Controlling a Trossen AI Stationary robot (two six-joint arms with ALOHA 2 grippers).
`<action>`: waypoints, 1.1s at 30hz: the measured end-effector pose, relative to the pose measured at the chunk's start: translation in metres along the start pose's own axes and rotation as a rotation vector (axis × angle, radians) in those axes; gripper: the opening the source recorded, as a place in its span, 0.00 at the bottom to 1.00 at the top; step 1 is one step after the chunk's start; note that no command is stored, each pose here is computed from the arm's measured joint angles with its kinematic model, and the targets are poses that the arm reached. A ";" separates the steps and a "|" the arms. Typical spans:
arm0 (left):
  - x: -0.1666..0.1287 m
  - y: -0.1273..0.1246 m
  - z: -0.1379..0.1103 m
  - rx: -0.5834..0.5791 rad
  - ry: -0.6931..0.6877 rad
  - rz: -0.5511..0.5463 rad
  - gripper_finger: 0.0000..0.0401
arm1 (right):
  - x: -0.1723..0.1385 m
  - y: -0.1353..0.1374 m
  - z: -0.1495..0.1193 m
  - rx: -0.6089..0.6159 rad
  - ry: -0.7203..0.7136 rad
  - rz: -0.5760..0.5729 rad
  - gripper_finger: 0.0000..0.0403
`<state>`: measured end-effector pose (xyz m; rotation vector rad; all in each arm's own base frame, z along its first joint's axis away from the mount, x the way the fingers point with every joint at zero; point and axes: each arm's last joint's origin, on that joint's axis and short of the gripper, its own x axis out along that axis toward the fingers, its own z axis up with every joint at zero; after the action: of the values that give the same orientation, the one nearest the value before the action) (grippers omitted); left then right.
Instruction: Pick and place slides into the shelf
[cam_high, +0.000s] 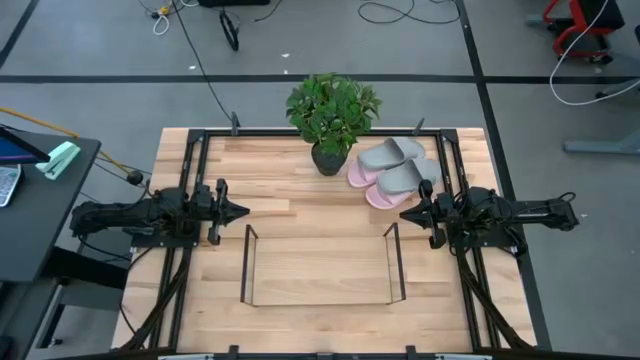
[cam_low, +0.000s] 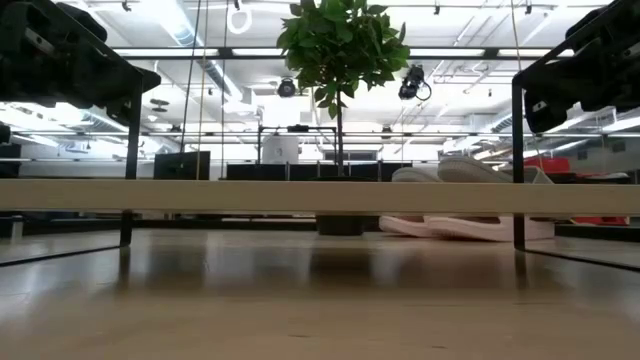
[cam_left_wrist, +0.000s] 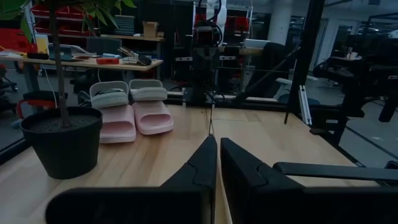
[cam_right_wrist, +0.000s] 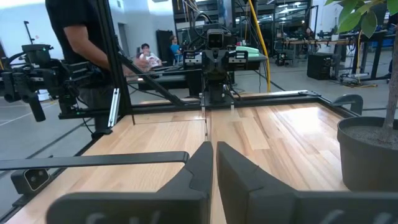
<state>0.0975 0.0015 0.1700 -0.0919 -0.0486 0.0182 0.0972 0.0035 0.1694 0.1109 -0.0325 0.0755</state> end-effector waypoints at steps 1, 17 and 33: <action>0.000 0.000 0.000 0.000 0.000 0.000 0.08 | 0.000 0.000 0.000 0.000 0.000 0.000 0.07; 0.000 0.000 0.000 0.000 0.000 0.000 0.05 | 0.000 0.000 0.000 0.000 0.000 0.000 0.07; 0.000 0.000 0.000 0.000 0.000 0.000 0.08 | 0.000 0.000 0.000 0.000 0.000 0.000 0.07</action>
<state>0.0976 0.0015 0.1699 -0.0921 -0.0482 0.0180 0.0972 0.0035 0.1694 0.1109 -0.0327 0.0752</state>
